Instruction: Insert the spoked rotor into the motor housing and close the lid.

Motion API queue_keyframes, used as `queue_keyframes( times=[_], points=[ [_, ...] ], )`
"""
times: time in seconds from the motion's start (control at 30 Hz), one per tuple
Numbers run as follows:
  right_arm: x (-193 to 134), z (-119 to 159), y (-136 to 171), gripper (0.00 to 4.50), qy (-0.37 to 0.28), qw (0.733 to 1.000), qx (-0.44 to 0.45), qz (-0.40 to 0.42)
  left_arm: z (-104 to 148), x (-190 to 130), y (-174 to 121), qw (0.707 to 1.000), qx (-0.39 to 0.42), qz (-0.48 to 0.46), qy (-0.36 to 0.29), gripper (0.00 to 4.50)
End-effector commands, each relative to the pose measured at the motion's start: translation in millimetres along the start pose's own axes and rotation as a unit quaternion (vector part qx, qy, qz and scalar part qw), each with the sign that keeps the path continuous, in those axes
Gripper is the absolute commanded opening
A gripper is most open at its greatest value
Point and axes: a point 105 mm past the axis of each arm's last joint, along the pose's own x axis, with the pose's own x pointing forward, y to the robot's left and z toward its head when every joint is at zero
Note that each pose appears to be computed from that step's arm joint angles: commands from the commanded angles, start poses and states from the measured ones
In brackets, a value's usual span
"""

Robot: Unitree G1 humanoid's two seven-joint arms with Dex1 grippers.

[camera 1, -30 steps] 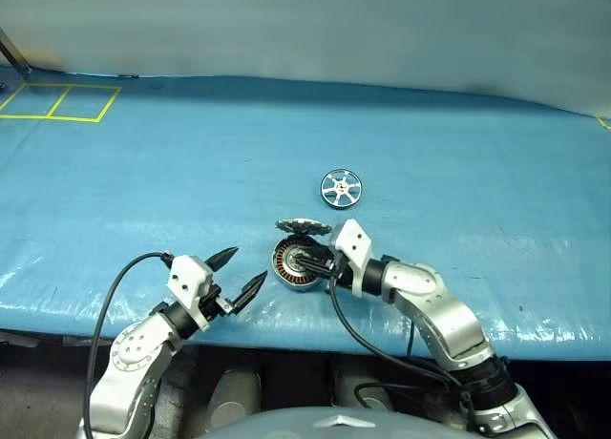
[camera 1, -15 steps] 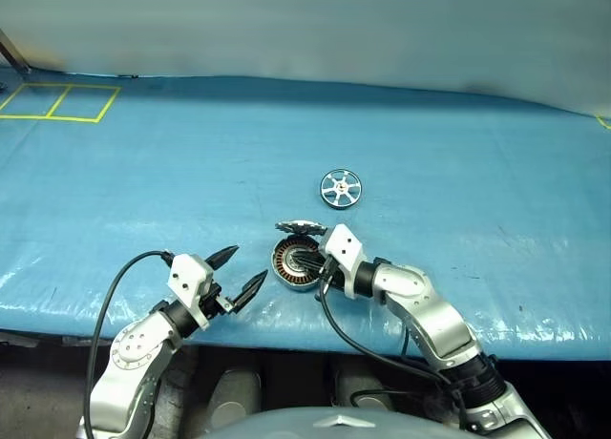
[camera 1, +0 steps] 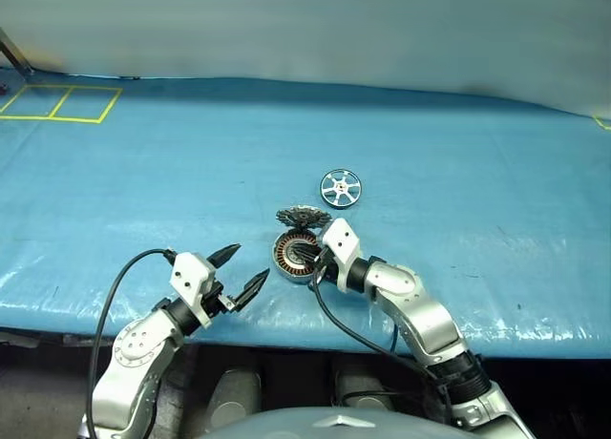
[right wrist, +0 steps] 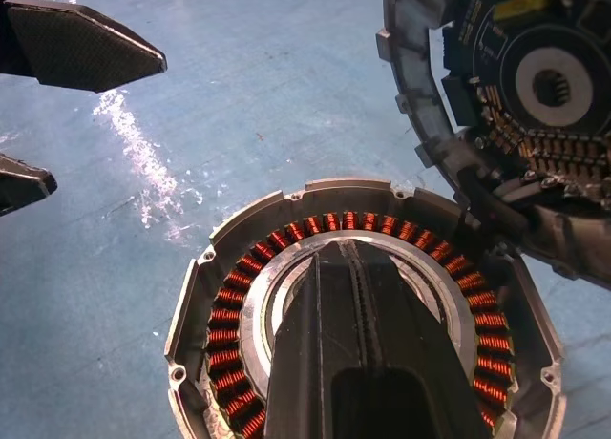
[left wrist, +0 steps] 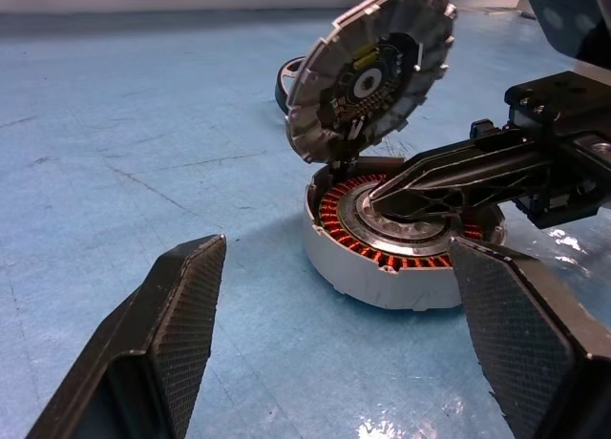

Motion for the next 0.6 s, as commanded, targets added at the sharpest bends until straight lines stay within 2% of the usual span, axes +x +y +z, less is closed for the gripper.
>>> queue_keyframes(
  times=[0.03, 0.17, 0.23, 0.3, 0.4, 0.6],
  points=[
    [-5, -19, 4, 0.02, 0.037, 0.997, 0.064, 0.007, 10, 2, -3, 1.000, 0.013, -0.006, -0.017, 3.98],
    [-7, -2, 2, 0.02, -0.011, 0.990, 0.140, 0.012, 10, 2, -3, 1.000, 0.014, -0.006, -0.018, 3.98],
    [-12, 24, 3, 0.02, -0.077, 0.985, 0.151, 0.034, 10, 2, -2, 1.000, 0.015, -0.005, -0.018, 3.98],
    [-15, 38, 0, 0.02, -0.112, 0.982, 0.149, 0.031, 10, 3, -1, 1.000, 0.015, -0.005, -0.018, 3.98],
    [-15, 40, -5, 0.02, -0.112, 0.985, 0.130, 0.013, 10, 3, -1, 1.000, 0.015, -0.006, -0.019, 3.98],
    [-9, 22, -4, 0.02, -0.057, 0.996, 0.069, 0.000, 10, 4, -2, 1.000, 0.015, -0.007, -0.019, 3.98]
  ],
)
